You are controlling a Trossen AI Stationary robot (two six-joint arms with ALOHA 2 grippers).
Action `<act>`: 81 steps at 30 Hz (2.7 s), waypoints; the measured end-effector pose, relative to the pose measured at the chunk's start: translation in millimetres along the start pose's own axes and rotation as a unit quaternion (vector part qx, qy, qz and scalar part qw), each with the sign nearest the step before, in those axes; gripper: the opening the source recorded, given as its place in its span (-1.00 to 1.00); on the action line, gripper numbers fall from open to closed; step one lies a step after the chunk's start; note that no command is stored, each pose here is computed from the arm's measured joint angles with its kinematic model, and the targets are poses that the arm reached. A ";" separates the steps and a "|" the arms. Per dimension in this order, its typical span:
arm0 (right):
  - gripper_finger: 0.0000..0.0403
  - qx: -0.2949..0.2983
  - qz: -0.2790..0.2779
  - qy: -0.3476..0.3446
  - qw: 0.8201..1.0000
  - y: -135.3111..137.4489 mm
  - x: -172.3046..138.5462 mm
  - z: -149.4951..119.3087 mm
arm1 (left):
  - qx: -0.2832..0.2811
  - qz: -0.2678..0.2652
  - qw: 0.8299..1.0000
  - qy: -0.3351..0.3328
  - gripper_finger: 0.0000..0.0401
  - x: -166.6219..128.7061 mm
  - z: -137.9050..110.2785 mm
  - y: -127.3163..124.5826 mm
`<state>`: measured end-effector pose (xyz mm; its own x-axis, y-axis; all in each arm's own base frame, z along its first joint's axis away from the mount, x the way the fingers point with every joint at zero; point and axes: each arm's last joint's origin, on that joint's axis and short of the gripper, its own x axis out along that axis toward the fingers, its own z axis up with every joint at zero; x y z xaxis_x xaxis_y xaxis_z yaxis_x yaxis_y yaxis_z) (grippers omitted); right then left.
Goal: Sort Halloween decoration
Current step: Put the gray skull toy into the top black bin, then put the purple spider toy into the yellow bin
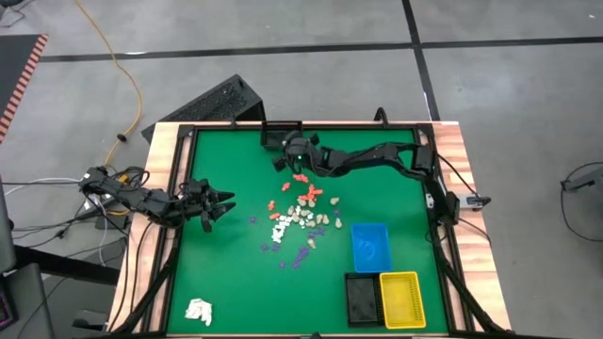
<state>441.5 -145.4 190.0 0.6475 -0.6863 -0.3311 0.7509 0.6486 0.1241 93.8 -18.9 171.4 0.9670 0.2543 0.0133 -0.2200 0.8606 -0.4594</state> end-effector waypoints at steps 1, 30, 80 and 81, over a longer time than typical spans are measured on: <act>-0.73 0.002 0.001 -0.003 1.000 -0.2 0.7 3.2 | 0.000 0.000 1.000 0.000 -0.06 0.0 0.0 0.0; -0.12 -0.025 0.243 0.023 0.969 -6.4 -53.1 94.2 | 0.033 -0.062 0.997 0.031 -0.06 -0.2 -2.2 -3.4; -0.24 -0.131 0.111 0.374 0.911 -5.3 -208.3 -67.4 | 0.047 -0.038 0.979 0.195 -0.06 35.5 -7.9 -34.6; -0.24 -0.132 0.107 0.378 0.910 -4.8 -206.4 -70.7 | 0.047 -0.038 0.979 0.195 -0.06 35.5 -7.9 -34.6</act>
<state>295.1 16.4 191.7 0.4256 -0.1766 -0.8875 0.4953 0.8663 0.0651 136.7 -43.1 180.8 0.9525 0.0167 -0.3040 -0.1390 0.9123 -0.3853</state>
